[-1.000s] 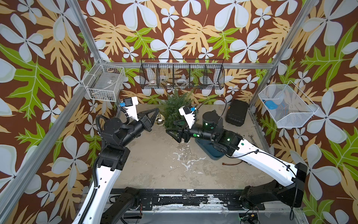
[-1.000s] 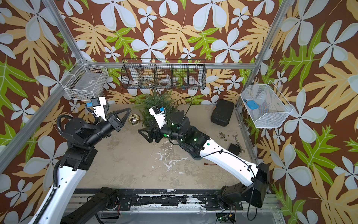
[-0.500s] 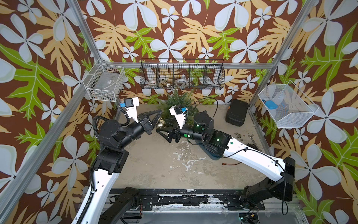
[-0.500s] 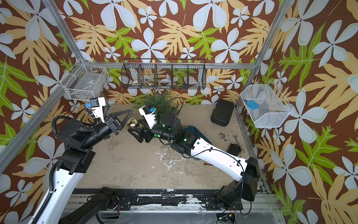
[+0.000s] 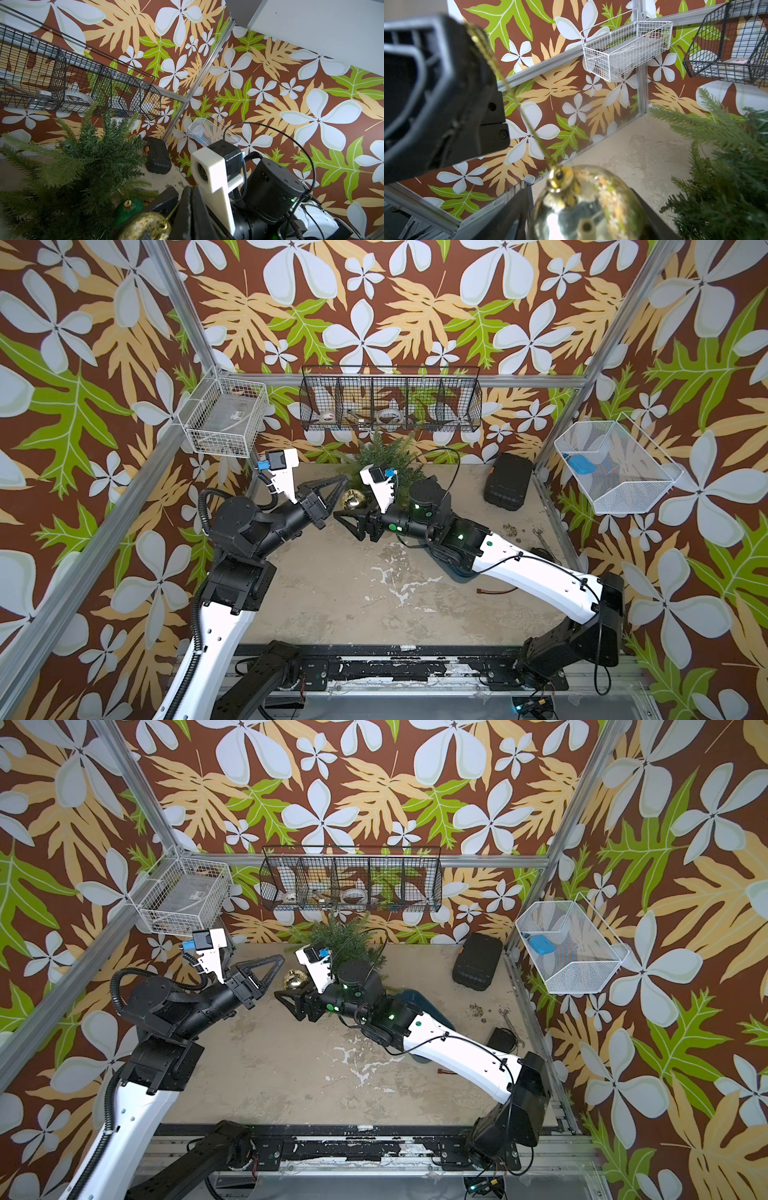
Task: Decorate the small christmas tree with ornaments
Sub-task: Hang an ornament on the christmas tree.
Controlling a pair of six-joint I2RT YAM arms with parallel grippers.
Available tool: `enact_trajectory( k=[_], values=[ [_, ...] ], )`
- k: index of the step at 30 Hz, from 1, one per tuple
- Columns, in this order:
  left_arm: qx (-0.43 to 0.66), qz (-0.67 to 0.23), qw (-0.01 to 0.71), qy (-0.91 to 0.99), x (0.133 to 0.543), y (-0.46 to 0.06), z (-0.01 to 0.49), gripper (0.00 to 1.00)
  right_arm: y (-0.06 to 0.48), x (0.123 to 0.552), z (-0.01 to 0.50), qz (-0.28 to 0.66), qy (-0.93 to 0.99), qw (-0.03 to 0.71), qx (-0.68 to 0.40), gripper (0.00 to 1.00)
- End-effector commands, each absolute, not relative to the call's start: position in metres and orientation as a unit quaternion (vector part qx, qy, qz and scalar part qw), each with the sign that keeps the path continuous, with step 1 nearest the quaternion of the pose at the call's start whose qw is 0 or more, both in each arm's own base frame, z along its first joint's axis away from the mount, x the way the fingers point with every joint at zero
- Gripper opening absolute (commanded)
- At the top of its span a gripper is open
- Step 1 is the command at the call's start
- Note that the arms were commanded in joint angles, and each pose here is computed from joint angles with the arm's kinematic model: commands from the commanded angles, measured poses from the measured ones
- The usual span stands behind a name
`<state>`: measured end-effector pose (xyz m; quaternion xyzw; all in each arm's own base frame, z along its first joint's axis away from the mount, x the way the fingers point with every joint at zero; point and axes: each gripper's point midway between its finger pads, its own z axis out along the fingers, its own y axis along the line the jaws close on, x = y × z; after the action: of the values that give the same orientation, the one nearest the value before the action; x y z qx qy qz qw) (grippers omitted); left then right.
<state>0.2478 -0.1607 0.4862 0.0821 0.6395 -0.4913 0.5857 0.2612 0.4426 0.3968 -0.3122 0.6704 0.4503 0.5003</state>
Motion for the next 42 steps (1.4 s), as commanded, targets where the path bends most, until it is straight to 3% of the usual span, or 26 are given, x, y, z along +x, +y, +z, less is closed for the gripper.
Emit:
enact_trajectory(
  k=[1, 3, 7, 24, 35, 42],
  values=[
    [0.088, -0.492, 0.592, 0.632, 0.244, -0.161, 0.493, 0.00, 0.443, 0.263, 0.401, 0.450, 0.667, 0.507, -0.309, 0.67],
    [0.085, -0.487, 0.594, 0.635, 0.245, -0.159, 0.492, 0.00, 0.440, 0.264, 0.403, 0.448, 0.666, 0.512, -0.304, 0.62],
    [0.079, -0.469, 0.598, 0.645, 0.249, -0.156, 0.485, 0.00, 0.434, 0.264, 0.404, 0.436, 0.669, 0.519, -0.305, 0.61],
    [0.057, -0.411, 0.604, 0.680, 0.268, -0.145, 0.450, 0.00, 0.440, 0.283, 0.384, 0.395, 0.704, 0.493, -0.324, 0.60],
    [0.053, -0.285, 0.621, 0.728, 0.298, -0.123, 0.438, 0.00, 0.451, 0.311, 0.350, 0.372, 0.748, 0.453, -0.311, 0.59],
    [0.055, -0.271, 0.607, 0.745, 0.313, -0.125, 0.420, 0.00, 0.453, 0.322, 0.345, 0.376, 0.755, 0.445, -0.302, 0.59]
  ],
)
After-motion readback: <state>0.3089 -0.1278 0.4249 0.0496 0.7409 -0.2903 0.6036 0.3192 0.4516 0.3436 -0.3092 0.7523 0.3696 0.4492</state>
